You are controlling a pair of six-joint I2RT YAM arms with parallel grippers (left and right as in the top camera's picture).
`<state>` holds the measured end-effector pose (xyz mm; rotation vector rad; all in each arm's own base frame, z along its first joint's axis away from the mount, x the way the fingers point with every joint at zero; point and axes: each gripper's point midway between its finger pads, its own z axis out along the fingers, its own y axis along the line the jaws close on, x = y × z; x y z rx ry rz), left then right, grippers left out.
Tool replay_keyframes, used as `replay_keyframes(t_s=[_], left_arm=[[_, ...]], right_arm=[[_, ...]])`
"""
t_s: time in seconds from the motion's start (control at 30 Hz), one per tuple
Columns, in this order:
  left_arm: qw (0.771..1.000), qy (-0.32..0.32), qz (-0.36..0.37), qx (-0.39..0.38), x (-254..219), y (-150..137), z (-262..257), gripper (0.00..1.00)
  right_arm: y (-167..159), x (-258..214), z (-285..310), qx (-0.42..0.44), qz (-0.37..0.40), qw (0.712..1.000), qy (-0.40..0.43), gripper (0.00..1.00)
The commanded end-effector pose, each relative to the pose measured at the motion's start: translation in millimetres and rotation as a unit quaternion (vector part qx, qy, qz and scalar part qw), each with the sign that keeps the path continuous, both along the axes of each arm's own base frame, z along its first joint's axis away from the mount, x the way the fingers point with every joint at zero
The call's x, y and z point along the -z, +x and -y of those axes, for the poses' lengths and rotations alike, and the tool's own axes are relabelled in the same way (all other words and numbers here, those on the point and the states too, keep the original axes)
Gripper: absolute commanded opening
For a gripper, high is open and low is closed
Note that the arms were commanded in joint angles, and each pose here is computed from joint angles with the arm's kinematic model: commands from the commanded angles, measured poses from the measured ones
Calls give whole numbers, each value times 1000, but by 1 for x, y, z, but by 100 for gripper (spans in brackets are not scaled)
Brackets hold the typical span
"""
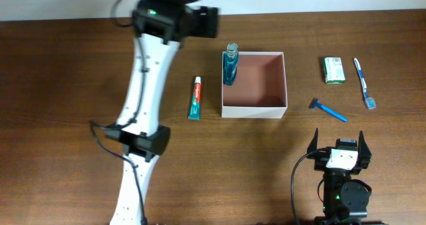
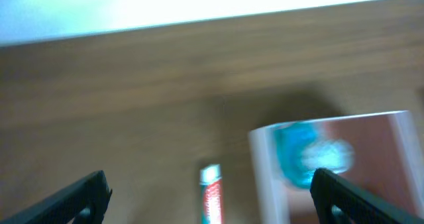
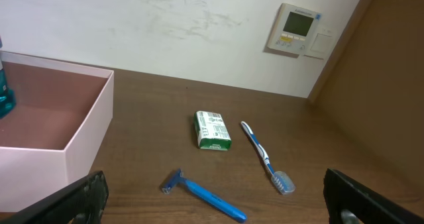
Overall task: Pack container
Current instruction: 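Withdraw the left gripper up and back to the left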
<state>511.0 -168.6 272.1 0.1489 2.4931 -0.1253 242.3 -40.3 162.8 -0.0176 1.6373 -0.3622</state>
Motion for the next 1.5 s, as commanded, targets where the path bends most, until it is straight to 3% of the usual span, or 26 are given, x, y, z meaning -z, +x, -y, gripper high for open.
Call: replay_keyframes(t_s=[0.0, 0.1, 0.27, 0.47, 0.7, 1.0, 1.47], left_arm=[[997, 27, 34, -63, -50, -19, -67, 99], [995, 14, 29, -99, -63, -32, -99, 99], [993, -52, 53, -89, -99, -49, -115, 99], [994, -24, 60, -90, -117, -72, -139, 99], [991, -5, -37, -126, -82, -107, -169, 99], [978, -12, -172, -115, -9, -124, -161, 99], [948, 9, -301, -101, 72, -150, -161, 100]], right_arm=[[-1, 3, 2, 7, -3, 1000, 1, 99], [-1, 3, 2, 7, -3, 1000, 1, 99], [-1, 3, 2, 7, -3, 1000, 1, 99], [-1, 3, 2, 7, -3, 1000, 1, 99], [-1, 3, 2, 7, -3, 1000, 1, 99], [-1, 3, 2, 7, -3, 1000, 1, 99], [-1, 3, 2, 7, -3, 1000, 1, 99]])
